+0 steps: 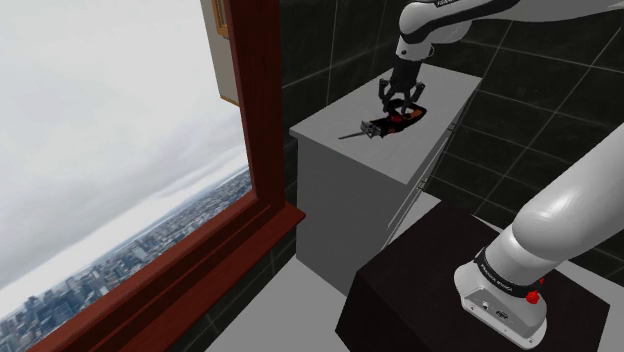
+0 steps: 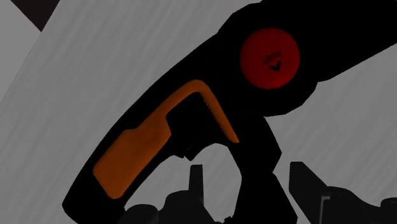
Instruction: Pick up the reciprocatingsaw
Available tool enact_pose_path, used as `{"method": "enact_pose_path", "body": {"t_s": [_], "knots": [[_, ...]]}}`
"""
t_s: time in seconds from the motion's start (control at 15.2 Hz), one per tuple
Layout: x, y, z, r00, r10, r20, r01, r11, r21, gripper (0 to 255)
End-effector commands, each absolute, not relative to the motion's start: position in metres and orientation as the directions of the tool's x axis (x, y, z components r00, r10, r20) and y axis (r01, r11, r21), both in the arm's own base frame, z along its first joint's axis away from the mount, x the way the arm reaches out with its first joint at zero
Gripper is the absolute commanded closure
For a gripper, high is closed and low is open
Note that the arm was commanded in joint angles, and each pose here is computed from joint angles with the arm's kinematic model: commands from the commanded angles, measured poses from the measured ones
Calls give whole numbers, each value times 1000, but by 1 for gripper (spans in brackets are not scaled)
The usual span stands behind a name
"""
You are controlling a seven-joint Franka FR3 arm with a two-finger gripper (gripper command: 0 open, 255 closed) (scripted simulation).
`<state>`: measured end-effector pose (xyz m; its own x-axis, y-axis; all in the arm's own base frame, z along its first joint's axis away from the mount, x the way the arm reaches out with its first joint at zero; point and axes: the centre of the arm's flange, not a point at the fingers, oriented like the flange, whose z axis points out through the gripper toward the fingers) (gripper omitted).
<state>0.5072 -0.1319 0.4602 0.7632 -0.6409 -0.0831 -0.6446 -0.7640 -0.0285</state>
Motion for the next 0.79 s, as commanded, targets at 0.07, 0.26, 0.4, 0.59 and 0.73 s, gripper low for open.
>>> {"method": "enact_pose_path", "body": {"t_s": [0.07,0.26,0.4,0.59,0.73], "knots": [[507,-132,476,763,-641,-84,-645,-764,-28,255],[507,-132,492,763,-641,-84,-645,-764,-28,255],[507,-132,503,763,-641,-84,-645,-764,-28,255],[507,-132,519,763,-641,-84,-645,-764,-28,255],[507,-132,519,763,-641,-84,-645,-764,-28,255]]}}
